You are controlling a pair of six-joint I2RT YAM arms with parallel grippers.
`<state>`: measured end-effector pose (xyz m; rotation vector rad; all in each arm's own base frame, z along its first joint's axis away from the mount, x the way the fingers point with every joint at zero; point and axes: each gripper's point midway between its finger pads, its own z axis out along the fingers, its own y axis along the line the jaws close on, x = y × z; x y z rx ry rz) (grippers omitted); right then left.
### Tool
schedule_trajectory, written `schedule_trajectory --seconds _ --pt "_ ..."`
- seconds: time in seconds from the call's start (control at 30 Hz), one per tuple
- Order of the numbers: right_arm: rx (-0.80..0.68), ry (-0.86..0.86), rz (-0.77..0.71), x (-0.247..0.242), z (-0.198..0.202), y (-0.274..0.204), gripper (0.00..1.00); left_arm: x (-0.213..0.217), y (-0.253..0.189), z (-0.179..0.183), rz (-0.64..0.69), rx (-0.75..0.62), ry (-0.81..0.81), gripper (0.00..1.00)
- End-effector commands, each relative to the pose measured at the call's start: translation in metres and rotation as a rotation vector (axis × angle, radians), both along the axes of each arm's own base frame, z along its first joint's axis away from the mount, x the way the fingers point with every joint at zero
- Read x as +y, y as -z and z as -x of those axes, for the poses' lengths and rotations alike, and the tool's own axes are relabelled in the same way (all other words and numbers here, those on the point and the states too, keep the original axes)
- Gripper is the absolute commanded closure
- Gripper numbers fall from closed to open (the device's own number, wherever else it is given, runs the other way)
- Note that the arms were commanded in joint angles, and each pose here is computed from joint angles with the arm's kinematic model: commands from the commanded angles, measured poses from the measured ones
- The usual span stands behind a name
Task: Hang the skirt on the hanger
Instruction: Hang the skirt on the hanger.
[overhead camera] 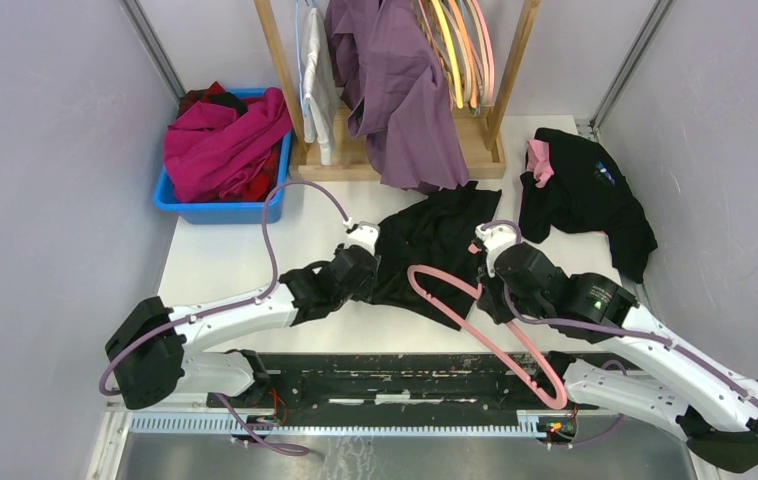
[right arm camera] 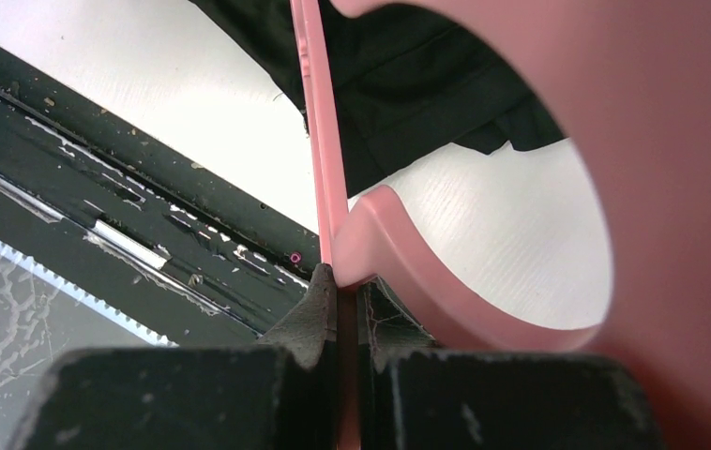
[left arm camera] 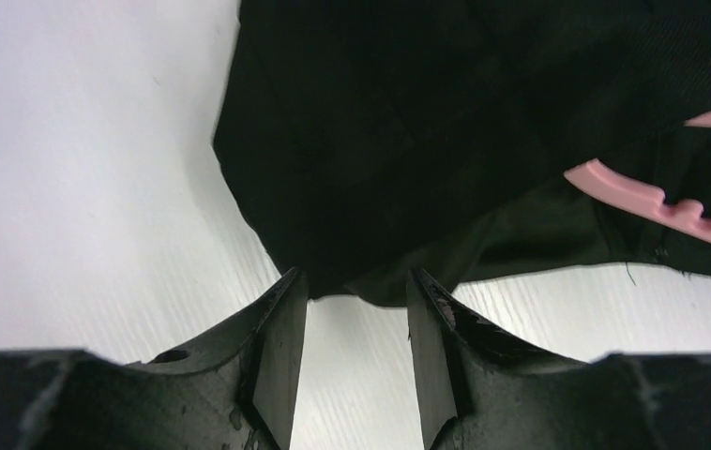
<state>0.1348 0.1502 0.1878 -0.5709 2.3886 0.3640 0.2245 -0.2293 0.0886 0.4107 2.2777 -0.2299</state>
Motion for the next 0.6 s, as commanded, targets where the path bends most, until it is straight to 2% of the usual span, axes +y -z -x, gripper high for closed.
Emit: schedule_trajectory --seconds 0.0,0.13,0.37,0.47,0.57 --pt "-0.046 0.008 -0.034 0.000 -0.003 -0.014 0.99 -0.001 -0.032 -0.033 -0.004 -0.221 -0.047 0.49" --pt "-0.041 0.002 -0.045 0.002 -0.002 -0.014 0.99 -0.004 -0.030 -0.040 0.004 -0.276 -0.032 0.47" --pt "-0.042 -0.006 -0.057 0.004 -0.001 -0.016 0.99 -0.048 -0.003 -0.019 0.057 -0.149 0.209 0.43" --pt "-0.036 -0.009 -0.055 0.004 -0.001 -0.014 0.99 -0.052 -0.004 -0.013 0.104 -0.153 0.240 0.33" --pt "-0.033 -0.011 -0.059 0.004 0.000 -0.014 0.99 -0.045 -0.001 -0.020 0.053 -0.175 0.213 0.31"
